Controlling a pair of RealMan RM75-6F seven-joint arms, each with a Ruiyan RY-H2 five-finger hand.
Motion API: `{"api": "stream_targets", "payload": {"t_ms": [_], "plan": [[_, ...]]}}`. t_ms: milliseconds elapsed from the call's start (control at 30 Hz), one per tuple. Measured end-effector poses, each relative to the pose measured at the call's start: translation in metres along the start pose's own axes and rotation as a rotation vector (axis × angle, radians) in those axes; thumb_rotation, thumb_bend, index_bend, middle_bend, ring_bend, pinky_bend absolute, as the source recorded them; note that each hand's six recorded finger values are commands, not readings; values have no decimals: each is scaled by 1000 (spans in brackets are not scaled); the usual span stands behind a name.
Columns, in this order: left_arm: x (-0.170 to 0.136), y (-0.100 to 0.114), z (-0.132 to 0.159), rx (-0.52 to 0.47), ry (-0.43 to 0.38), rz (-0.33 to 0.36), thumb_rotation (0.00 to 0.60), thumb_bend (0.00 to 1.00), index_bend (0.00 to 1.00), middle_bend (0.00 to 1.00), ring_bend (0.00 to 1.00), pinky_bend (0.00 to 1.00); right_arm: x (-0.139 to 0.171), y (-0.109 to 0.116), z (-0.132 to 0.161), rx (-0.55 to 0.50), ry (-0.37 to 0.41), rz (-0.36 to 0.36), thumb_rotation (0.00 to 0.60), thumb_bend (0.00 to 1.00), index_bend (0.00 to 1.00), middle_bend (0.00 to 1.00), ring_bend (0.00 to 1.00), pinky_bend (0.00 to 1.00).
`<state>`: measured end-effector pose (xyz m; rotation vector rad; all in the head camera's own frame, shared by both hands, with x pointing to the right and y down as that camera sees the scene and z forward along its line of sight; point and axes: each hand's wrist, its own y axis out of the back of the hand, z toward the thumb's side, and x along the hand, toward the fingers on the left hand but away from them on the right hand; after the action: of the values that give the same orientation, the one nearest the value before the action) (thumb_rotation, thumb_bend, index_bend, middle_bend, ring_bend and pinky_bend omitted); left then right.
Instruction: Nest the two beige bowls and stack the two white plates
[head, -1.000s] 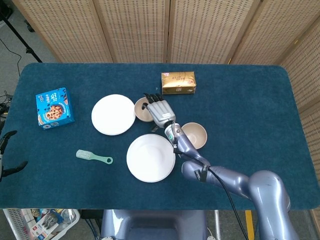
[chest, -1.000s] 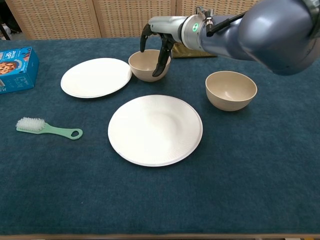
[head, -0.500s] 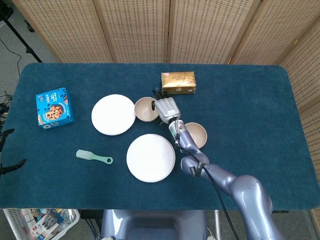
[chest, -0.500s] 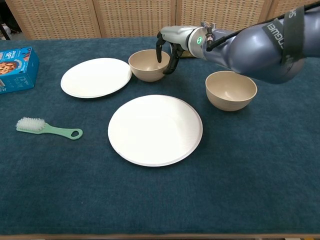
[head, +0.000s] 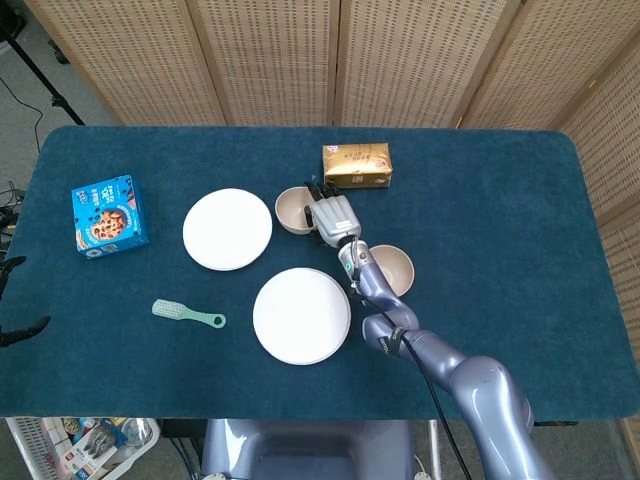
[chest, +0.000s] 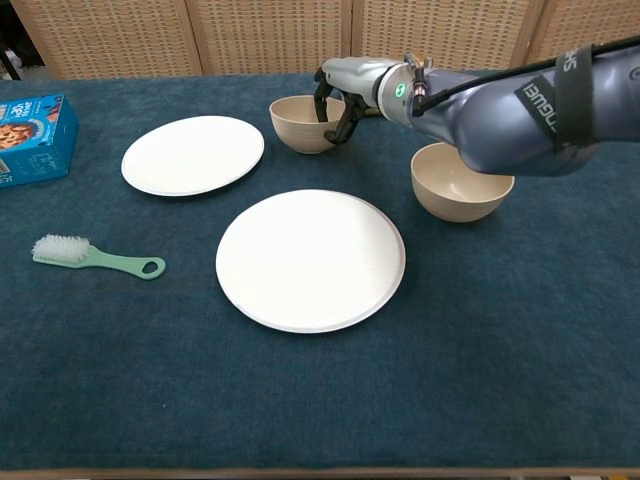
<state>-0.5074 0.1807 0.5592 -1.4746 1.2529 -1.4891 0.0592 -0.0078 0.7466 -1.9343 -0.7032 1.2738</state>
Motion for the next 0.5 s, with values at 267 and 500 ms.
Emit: {"api": "stream_targets", "payload": {"t_ms": [267,500], "plan": [[-1,1,1,-7,-4,1,600,19,199,0,0,0,7,16,-5,15,36,-72,600,527,654,44,0,0],[-4,-1,5,-12,-23,-10,600,19,199,0,0,0,27,42,-8,17,97,-145,600,532,656,50,0,0]]}}
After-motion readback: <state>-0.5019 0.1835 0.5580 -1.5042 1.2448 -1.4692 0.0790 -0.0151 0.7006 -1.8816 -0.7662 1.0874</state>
